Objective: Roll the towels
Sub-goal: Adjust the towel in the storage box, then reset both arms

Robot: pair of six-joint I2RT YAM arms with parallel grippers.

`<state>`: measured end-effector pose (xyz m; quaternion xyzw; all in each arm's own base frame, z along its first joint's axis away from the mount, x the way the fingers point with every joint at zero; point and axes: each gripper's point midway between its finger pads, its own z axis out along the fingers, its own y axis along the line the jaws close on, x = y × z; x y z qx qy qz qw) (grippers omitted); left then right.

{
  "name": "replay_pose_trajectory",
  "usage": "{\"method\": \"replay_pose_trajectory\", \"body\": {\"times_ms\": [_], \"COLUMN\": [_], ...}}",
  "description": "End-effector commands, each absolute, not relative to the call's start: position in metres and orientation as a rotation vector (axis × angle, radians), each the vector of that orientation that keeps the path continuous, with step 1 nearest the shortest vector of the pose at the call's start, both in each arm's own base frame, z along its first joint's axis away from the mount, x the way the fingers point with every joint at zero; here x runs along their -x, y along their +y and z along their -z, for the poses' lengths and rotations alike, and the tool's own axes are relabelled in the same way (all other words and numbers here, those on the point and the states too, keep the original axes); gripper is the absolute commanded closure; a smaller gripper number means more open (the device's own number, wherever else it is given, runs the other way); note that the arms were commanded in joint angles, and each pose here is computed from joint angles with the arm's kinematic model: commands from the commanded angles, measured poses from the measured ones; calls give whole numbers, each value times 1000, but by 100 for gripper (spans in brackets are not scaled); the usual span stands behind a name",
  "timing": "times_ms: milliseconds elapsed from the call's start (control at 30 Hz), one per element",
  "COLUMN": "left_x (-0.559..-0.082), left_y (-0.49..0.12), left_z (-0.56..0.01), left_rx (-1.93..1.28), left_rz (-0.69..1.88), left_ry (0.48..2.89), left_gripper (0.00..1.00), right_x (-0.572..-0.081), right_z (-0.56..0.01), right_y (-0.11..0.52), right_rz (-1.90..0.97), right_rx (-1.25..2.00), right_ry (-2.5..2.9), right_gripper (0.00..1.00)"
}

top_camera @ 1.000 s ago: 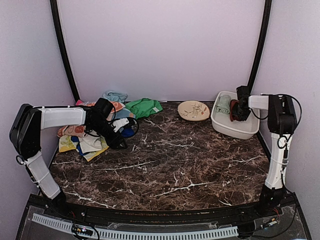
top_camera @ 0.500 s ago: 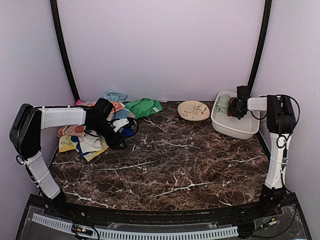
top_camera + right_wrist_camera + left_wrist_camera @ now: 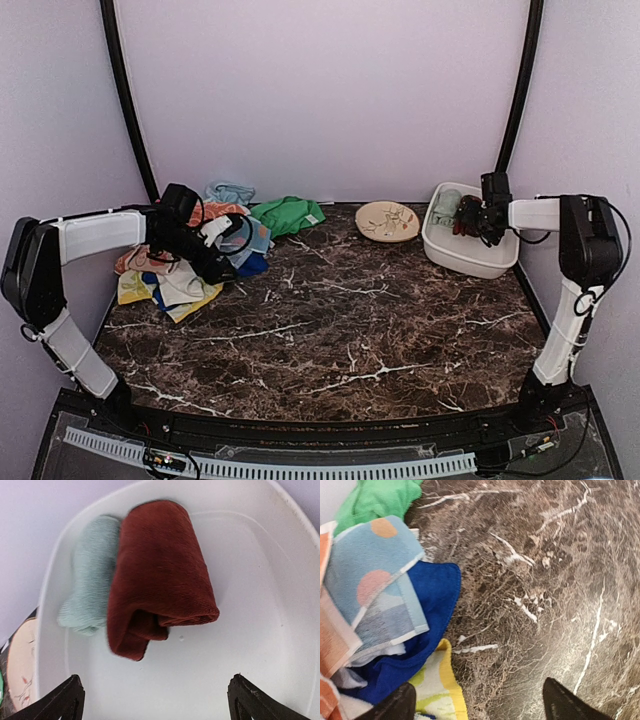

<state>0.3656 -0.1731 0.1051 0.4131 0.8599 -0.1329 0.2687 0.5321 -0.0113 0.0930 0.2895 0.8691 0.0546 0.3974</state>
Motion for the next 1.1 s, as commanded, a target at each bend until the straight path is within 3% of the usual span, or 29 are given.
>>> {"method": "replay_pose_trajectory", "body": {"times_ms": [0,233,467,1067], "left_x": [-379,-408,-402,-374], "left_y": [-150,-78,-33,-3], "left_z": [-157,-164,-148,-130], "left_rx": [-953,-593,-339,-131], "left_rz": [271,407,346,89], "left_ry": [2190,2182,1890,1655], "left_gripper": [1,1,1,1], "right_x": [-519,-428,-346,-344], "right_z": [-176,-244,-211,-172], "right_y": [10,36,-12,-34], "right_rz": [-151,-114,-52,269], "right_rx": [-552,-188,-407,-257], "right_ry": [2025,1688,1498,1545], "right_gripper": [0,0,0,0]}}
